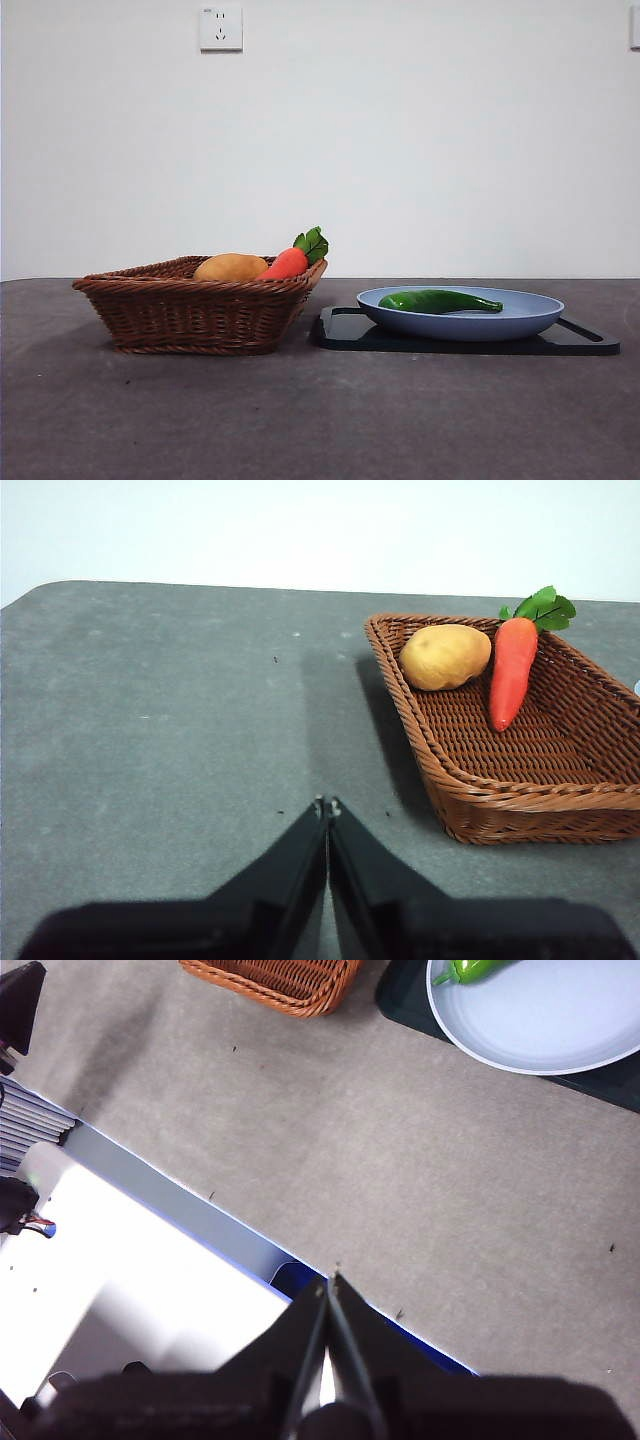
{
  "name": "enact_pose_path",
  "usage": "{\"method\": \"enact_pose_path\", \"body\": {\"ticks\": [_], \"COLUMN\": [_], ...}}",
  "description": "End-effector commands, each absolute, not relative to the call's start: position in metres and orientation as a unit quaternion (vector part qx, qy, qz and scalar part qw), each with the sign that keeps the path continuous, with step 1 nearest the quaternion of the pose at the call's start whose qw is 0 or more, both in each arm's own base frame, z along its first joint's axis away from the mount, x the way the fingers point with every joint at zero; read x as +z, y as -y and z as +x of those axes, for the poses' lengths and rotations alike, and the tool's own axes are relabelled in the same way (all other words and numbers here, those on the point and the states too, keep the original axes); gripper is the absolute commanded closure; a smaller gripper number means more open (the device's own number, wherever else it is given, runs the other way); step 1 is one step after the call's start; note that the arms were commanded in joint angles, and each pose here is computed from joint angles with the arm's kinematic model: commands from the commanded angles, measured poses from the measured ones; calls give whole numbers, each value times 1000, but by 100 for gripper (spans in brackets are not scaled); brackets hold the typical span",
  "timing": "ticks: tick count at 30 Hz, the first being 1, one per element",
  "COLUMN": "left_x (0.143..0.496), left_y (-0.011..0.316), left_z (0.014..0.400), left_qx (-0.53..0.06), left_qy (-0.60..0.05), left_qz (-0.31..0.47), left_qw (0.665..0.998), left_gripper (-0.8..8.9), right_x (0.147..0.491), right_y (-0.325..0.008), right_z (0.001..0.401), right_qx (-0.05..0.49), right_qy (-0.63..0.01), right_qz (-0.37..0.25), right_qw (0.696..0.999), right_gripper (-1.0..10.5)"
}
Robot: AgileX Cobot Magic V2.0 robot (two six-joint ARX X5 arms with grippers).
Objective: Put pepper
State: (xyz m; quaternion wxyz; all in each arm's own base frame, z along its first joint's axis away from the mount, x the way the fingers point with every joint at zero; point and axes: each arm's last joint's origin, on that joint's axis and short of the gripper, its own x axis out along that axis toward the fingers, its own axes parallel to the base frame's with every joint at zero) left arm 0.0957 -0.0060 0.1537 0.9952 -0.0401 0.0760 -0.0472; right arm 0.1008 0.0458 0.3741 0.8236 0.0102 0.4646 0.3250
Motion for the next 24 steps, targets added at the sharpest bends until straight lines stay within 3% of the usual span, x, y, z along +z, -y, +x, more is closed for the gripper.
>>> {"method": "enact_pose_path", "body": {"ticks": [1,6,9,16,19,24], "left_x": [151,151,151,151,151,151], "left_y": [6,6,6,6,6,6], "left_z": [96,96,96,96,96,96], "left_qx": [-46,-46,-46,-46,-46,-46], "left_qy": [-74,-74,-74,-74,-74,-74], "left_qz": [-43,-43,-43,-43,-43,-43], "left_qw": [995,995,995,995,995,995], "left_gripper": [805,805,805,805,805,805], "right_x": [378,378,381,397,390,353], "right_y": [-46,-46,-40,-25,-19,-15], "right_z": [100,100,98,88,82,78], "right_qx": [325,325,319,264,240,216], "right_qy": [-464,-463,-431,-219,-128,-20], "right_qz": [12,12,-22,12,13,-14], "right_qw": [824,824,844,939,962,976], "right_gripper": [935,935,935,935,935,935]}}
